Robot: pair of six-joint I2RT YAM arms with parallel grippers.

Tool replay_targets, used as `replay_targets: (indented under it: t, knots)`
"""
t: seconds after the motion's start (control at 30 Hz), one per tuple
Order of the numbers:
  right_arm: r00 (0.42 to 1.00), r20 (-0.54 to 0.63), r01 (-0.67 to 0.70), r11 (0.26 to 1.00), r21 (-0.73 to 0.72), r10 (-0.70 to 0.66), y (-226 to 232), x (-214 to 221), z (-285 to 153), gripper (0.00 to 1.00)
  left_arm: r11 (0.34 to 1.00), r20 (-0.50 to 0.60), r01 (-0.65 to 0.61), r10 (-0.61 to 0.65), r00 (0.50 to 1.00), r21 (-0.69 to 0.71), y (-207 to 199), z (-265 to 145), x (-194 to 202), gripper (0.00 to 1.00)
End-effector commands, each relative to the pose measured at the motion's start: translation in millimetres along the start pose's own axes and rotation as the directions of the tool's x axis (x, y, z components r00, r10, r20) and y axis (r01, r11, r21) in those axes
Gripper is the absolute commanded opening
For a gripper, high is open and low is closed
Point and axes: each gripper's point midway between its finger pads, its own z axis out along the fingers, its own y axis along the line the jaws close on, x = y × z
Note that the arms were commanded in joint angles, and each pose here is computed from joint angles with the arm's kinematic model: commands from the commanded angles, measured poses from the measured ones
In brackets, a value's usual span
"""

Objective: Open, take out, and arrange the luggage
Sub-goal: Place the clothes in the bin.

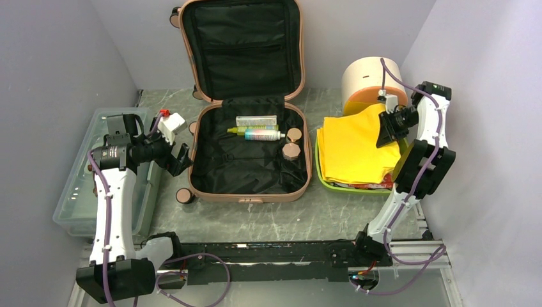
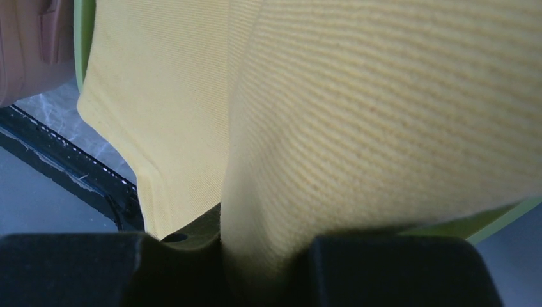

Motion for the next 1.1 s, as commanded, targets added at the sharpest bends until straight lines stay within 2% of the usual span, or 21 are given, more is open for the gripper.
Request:
replay_targets:
  t: [0.0,0.27,0.53,0.6,0.7,0.73,0.77,0.83,0.9,0.97,1.07]
  knots:
    - [0.989,0.096,0.102,0.988,0.12,-0.114,7.7,-13.4,-47.4,0.0,1.0,0.033,0.012,-0.013,0.999,0.023,-3.7,-1.7,-7.1,0.99]
    - [0.987,0.083,0.117,0.976,0.185,-0.134,11.9,-7.5,-63.2,0.0,1.0,0.04,0.017,-0.017,0.999,0.023,-2.9,-2.2,-8.0,1.0]
    - [0.995,-0.002,0.104,0.983,0.15,-0.104,4.8,13.7,-43.5,0.01,0.999,0.047,0.021,-0.022,0.999,0.026,-3.2,-3.1,-8.5,0.99]
    - [0.995,-0.007,0.1,0.985,0.139,-0.1,3.9,14.6,-40.0,0.11,0.999,0.048,0.022,-0.024,0.999,0.027,-3.3,-3.2,-8.5,0.99]
    - [0.996,-0.014,0.088,0.988,0.126,-0.087,0.6,14.4,-34.9,0.14,0.999,0.05,0.024,-0.026,0.998,0.029,-3.2,-3.3,-8.8,1.0]
    - [0.996,-0.016,0.086,0.988,0.126,-0.084,-0.3,14.4,-34.2,0.18,0.999,0.051,0.025,-0.026,0.998,0.03,-3.2,-3.2,-9.1,0.99]
    - [0.996,-0.025,0.087,0.987,0.134,-0.085,-3.0,15.5,-34.0,0.31,0.999,0.051,0.025,-0.027,0.998,0.03,-3.0,-3.3,-9.2,0.99]
    - [0.997,-0.032,0.081,0.982,0.172,-0.076,-11.8,15.3,-33.7,0.35,0.999,0.051,0.027,-0.028,0.998,0.03,-3.1,-3.6,-9.3,0.99]
    - [0.997,-0.038,0.067,0.968,0.241,-0.06,-25.9,15.3,-35.2,0.43,0.999,0.053,0.028,-0.03,0.998,0.029,-2.9,-4.0,-9.2,0.99]
    - [0.999,-0.039,0.046,0.93,0.364,-0.034,-46.9,15.4,-41.0,0.57,0.999,0.055,0.028,-0.03,0.998,0.03,-3.0,-4.1,-9.5,0.99]
    - [0.999,-0.018,0.043,0.859,0.51,-0.039,-66.6,12.6,-56.4,0.64,0.999,0.058,0.03,-0.032,0.998,0.031,-2.6,-4.2,-9.8,1.0]
